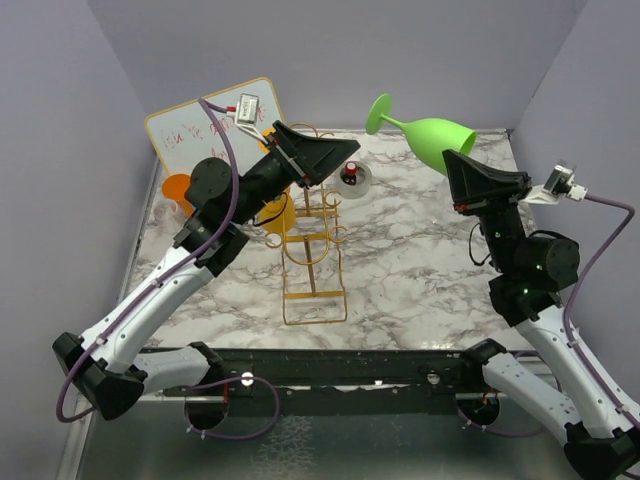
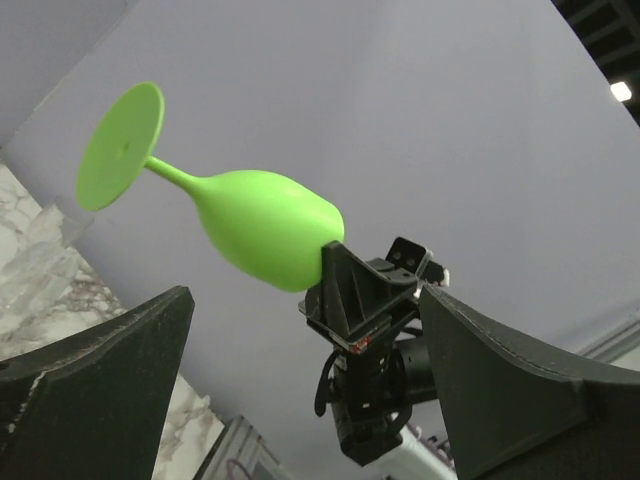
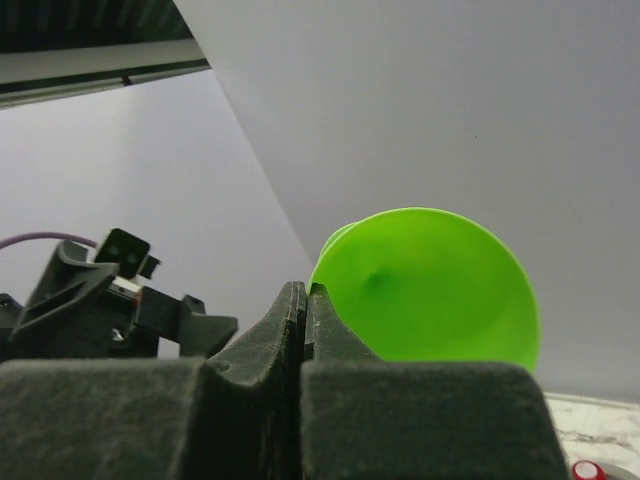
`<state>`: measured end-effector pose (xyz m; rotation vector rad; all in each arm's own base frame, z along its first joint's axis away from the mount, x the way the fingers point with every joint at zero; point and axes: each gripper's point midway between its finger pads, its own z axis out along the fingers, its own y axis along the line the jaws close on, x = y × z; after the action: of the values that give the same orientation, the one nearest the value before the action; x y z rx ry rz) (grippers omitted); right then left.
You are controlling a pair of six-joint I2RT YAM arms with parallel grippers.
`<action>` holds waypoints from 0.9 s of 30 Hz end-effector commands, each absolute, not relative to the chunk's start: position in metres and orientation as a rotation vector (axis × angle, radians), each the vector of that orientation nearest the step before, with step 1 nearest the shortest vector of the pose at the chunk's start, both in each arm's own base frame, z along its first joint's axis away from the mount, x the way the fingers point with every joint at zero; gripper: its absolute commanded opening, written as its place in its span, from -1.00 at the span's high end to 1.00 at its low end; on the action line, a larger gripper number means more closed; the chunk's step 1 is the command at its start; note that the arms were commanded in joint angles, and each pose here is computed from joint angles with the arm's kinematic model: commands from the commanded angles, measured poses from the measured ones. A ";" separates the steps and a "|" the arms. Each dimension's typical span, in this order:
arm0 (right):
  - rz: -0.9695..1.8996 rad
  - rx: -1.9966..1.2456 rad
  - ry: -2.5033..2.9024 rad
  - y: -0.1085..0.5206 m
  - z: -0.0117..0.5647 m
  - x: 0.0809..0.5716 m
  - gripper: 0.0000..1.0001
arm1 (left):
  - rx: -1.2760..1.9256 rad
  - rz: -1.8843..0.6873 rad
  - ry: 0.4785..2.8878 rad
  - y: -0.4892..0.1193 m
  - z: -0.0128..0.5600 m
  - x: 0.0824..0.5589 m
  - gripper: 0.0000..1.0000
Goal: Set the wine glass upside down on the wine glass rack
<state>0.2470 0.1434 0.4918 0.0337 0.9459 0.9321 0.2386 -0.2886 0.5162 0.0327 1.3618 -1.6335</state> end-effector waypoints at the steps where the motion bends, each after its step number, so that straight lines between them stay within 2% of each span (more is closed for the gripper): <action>1: 1.001 -0.003 0.831 0.142 0.513 0.223 0.98 | -0.186 -1.665 1.230 -0.292 0.546 0.251 -0.84; 8: 1.054 -0.018 0.761 0.141 0.524 0.209 0.98 | -0.299 -1.680 1.219 -0.315 0.546 0.259 -0.63; 14: 1.103 -0.085 0.725 0.151 0.534 0.198 0.98 | -0.449 -1.671 1.209 -0.318 0.540 0.270 -0.34; 18: 1.125 -0.148 0.714 0.159 0.533 0.193 0.98 | -0.407 -1.632 1.188 -0.328 0.553 0.275 -0.17; 27: 1.148 -0.201 0.669 0.164 0.531 0.184 0.98 | -0.498 -1.568 1.194 -0.339 0.538 0.290 -0.09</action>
<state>0.2062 0.1646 0.5196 -0.1316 0.7529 1.1293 0.2788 -0.3480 0.5315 -0.4144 1.2506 -1.6121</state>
